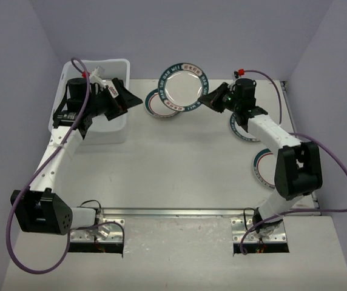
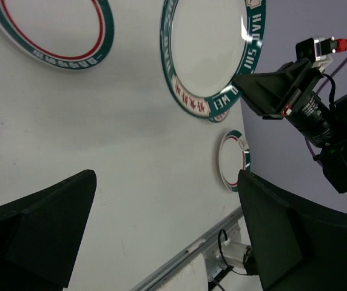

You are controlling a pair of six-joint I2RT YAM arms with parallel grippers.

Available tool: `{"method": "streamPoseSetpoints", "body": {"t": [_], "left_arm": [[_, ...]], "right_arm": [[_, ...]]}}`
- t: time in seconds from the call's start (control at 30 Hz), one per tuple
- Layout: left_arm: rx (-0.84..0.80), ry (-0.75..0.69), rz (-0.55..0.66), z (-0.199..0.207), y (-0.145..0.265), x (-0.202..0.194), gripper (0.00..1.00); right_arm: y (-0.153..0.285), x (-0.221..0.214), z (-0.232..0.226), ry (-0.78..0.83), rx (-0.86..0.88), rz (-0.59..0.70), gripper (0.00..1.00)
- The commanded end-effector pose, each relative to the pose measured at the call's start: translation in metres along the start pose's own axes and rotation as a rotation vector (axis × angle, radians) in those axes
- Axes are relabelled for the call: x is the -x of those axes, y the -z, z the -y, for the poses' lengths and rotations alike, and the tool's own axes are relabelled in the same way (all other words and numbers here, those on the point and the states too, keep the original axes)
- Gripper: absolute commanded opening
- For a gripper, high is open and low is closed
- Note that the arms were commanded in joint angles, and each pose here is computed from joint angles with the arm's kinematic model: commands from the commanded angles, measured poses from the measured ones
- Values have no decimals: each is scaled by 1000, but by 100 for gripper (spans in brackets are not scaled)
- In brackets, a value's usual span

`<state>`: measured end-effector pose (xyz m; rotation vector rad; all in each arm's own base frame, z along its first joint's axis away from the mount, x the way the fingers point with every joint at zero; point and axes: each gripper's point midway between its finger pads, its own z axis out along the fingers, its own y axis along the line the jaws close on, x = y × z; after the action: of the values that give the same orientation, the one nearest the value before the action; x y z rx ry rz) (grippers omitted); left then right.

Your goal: Place the plates into the plastic bin on the countertop

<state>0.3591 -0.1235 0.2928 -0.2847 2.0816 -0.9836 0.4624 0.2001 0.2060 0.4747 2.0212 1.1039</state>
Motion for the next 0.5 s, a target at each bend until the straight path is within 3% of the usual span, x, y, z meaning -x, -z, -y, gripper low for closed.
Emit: {"method": "streamPoseSetpoints", "body": {"t": [0.0,0.17,0.3,0.47], "left_arm": [[-315,-160,5,55,-1,14,100],[-314,-145,-73,34,-20,-1,91],[-337,-129,-117,27,-26,-15,55],[-355,-139,-129,29,-27,-18,0]], "right_arm": [[56,-40,-69,294,289,-277,0],[90,-63,-102,272,457,-416,0],[99,-71,-111,267,473,-451,0],[100,-76,-118,237,489,-484,0]]}}
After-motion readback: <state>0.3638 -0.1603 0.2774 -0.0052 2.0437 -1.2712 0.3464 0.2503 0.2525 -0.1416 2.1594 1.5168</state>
